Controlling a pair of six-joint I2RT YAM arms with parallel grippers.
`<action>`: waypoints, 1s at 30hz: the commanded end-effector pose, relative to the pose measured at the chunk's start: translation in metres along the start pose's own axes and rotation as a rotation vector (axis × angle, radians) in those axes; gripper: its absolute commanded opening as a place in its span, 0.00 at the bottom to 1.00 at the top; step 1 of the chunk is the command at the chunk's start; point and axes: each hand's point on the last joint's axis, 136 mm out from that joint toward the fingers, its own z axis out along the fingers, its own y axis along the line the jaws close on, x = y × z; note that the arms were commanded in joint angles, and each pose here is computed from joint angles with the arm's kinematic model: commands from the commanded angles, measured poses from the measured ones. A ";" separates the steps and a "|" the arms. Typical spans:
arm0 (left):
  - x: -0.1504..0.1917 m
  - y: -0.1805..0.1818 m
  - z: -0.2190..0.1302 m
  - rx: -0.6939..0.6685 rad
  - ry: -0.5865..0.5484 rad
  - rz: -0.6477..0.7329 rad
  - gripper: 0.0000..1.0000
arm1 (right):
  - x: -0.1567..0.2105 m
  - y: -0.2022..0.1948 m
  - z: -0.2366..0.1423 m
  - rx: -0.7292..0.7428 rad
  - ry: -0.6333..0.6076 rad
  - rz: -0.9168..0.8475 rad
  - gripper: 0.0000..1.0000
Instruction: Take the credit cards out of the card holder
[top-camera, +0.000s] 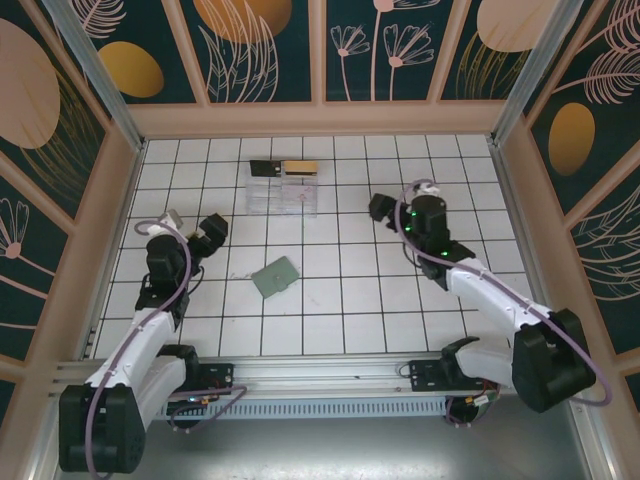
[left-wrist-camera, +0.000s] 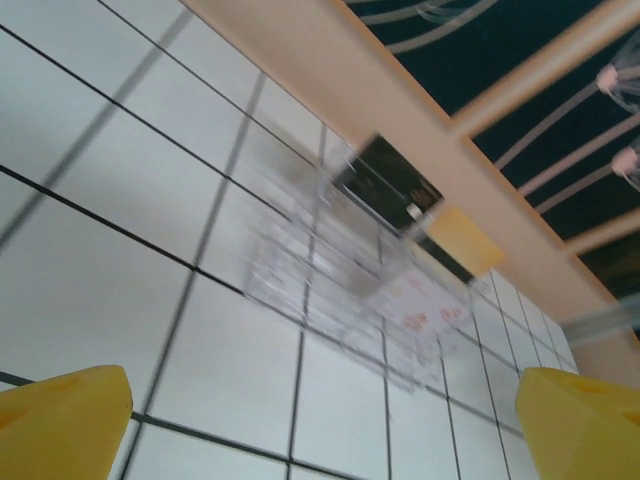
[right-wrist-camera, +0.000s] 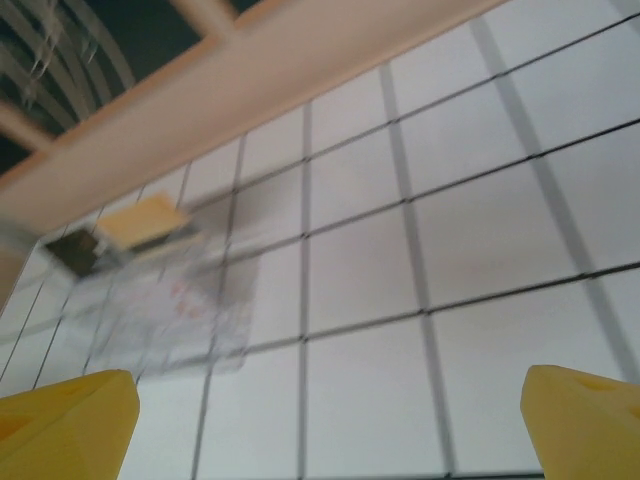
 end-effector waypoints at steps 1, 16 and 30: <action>0.021 -0.020 0.004 0.090 0.055 0.025 0.99 | 0.036 0.023 0.002 -0.028 0.093 -0.060 0.99; 0.136 -0.016 0.027 0.158 0.447 0.031 0.93 | 0.148 0.086 0.000 -0.178 0.372 -0.215 0.99; 0.197 -0.048 -0.003 0.214 0.600 -0.046 0.91 | 0.155 0.074 -0.015 -0.180 0.394 -0.189 0.99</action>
